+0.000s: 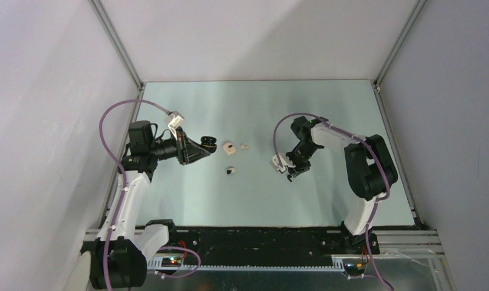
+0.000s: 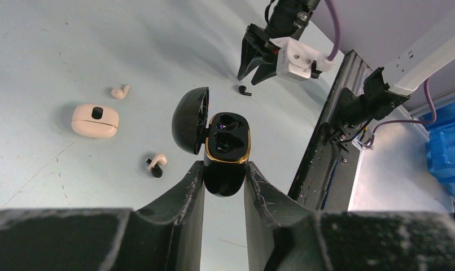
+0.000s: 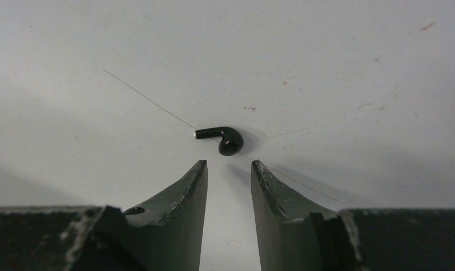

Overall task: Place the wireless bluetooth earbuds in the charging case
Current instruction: Pick up the earbud from the center of the board.

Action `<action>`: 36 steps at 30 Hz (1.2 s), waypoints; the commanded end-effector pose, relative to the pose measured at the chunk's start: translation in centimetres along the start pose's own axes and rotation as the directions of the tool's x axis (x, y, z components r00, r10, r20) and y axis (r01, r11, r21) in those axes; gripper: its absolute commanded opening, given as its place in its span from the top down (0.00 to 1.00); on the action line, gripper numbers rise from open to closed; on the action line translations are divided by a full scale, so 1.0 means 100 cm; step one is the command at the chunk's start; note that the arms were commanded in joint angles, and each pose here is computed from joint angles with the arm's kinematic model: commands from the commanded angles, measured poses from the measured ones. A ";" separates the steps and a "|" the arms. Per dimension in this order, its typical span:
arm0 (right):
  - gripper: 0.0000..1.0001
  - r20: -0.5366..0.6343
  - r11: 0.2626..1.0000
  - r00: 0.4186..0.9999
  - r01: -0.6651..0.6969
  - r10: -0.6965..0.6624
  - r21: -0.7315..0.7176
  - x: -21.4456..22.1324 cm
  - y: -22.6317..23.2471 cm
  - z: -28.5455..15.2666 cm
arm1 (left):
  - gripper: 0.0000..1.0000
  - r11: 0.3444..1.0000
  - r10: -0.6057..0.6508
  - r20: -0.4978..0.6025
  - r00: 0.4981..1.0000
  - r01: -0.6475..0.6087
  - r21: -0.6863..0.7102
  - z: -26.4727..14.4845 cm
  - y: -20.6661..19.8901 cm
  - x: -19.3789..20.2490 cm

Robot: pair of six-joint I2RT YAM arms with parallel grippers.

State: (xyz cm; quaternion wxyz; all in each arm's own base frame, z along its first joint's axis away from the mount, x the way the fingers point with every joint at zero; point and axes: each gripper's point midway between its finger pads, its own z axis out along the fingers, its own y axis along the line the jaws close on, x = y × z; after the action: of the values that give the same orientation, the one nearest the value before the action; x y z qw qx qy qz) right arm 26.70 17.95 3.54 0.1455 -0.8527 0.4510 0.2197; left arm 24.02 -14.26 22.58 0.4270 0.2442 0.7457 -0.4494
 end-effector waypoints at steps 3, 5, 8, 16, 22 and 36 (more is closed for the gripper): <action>0.61 -0.024 0.999 1.000 -0.011 0.010 -0.035 0.008 0.004 0.009 | 1.00 0.999 0.037 0.018 0.999 -0.037 0.018 -0.002 -0.004 -0.002; 0.61 -0.021 1.000 1.000 -0.019 0.019 -0.024 0.008 0.001 0.010 | 1.00 0.999 0.035 0.018 0.999 -0.035 0.017 -0.002 -0.004 -0.002; 0.61 -0.016 0.999 0.999 -0.030 0.030 -0.023 0.007 0.001 0.012 | 1.00 0.999 0.037 0.019 0.999 -0.037 0.015 -0.002 -0.004 -0.002; 0.62 -0.003 0.997 0.998 -0.060 0.060 -0.040 0.002 0.003 0.019 | 1.00 0.999 0.035 0.017 0.999 -0.036 0.015 -0.002 -0.004 -0.001; 0.67 -0.007 0.996 0.997 -0.082 0.082 -0.047 0.002 0.004 0.023 | 1.00 0.999 0.037 0.018 0.999 -0.038 0.014 -0.002 -0.004 -0.001; 0.74 -0.009 0.991 0.992 -0.127 0.126 -0.042 0.004 0.002 0.027 | 1.00 0.999 0.039 0.017 0.999 -0.039 0.011 -0.002 -0.003 -0.001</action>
State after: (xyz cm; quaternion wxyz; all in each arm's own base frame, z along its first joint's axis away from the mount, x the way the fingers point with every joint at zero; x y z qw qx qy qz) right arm 26.37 18.48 1.58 0.1190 -0.8329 0.4912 0.2254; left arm 23.83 -14.26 22.05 0.4220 0.2407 0.7486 -0.4511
